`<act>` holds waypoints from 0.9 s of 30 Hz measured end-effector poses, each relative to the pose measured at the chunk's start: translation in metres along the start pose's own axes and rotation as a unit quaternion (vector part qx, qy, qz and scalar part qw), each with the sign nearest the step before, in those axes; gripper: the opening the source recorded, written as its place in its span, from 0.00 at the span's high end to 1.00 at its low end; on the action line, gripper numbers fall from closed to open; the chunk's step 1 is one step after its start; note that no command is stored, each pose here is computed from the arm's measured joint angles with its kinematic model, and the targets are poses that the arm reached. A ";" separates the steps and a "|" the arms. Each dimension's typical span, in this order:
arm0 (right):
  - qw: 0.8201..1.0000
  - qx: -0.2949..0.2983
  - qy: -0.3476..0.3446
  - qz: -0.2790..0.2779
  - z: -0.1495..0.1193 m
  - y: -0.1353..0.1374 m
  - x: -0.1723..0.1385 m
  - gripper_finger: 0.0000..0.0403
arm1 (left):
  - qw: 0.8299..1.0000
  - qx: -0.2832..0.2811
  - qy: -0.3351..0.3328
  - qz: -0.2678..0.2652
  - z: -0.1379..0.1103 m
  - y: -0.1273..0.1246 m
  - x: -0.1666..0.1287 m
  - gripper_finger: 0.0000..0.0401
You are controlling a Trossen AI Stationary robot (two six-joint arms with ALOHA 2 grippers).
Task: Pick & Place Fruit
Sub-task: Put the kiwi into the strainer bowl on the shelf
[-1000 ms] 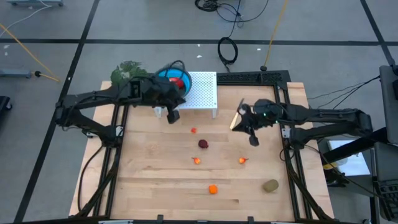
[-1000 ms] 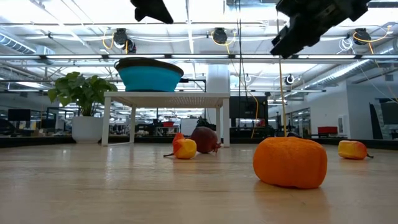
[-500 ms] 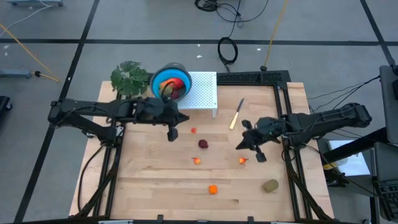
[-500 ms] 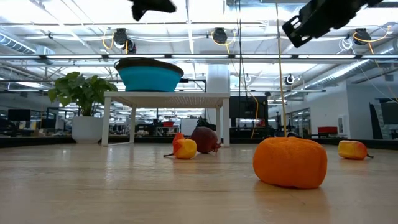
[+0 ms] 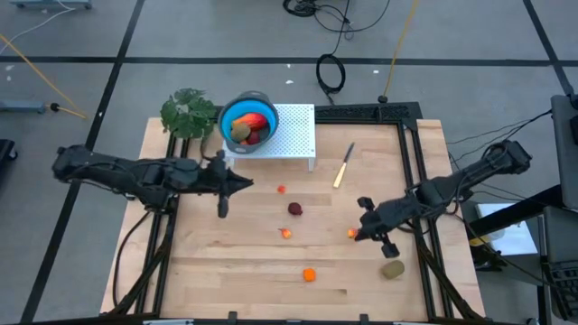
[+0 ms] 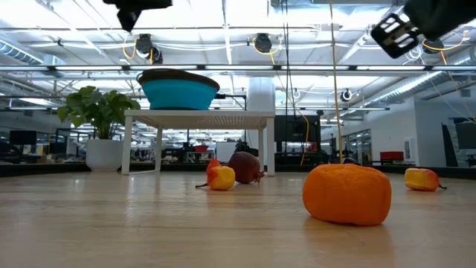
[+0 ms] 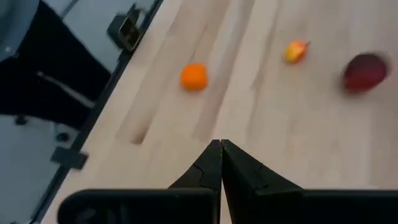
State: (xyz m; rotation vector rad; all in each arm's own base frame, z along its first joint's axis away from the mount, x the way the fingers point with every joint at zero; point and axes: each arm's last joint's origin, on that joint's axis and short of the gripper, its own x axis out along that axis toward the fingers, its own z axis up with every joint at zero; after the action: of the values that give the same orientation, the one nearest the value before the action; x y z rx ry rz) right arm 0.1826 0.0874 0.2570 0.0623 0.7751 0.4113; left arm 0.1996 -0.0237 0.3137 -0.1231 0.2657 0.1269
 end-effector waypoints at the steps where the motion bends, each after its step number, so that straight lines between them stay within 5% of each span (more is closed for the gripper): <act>1: 1.000 0.002 0.009 0.005 -0.001 0.003 0.003 1.00 | 1.000 0.000 -0.005 0.001 -0.003 0.001 -0.005 0.99; 11: 0.992 0.056 0.109 0.040 -0.012 0.026 0.020 1.00 | 0.999 0.010 -0.038 0.009 -0.025 0.011 -0.040 0.98; 18: 0.964 0.061 0.252 0.054 0.002 0.043 0.016 1.00 | 0.999 0.013 -0.038 0.010 -0.030 0.018 -0.060 0.99; 27: 0.930 0.051 0.355 0.086 0.012 0.072 0.036 1.00 | 0.999 0.032 -0.033 0.010 -0.033 0.022 -0.071 0.99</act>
State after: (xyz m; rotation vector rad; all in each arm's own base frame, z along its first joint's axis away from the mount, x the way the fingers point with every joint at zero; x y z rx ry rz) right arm 0.1891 0.1688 0.2565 0.0802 1.5150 0.5689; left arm 0.1206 -0.0142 0.2989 -0.0523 0.2041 0.1428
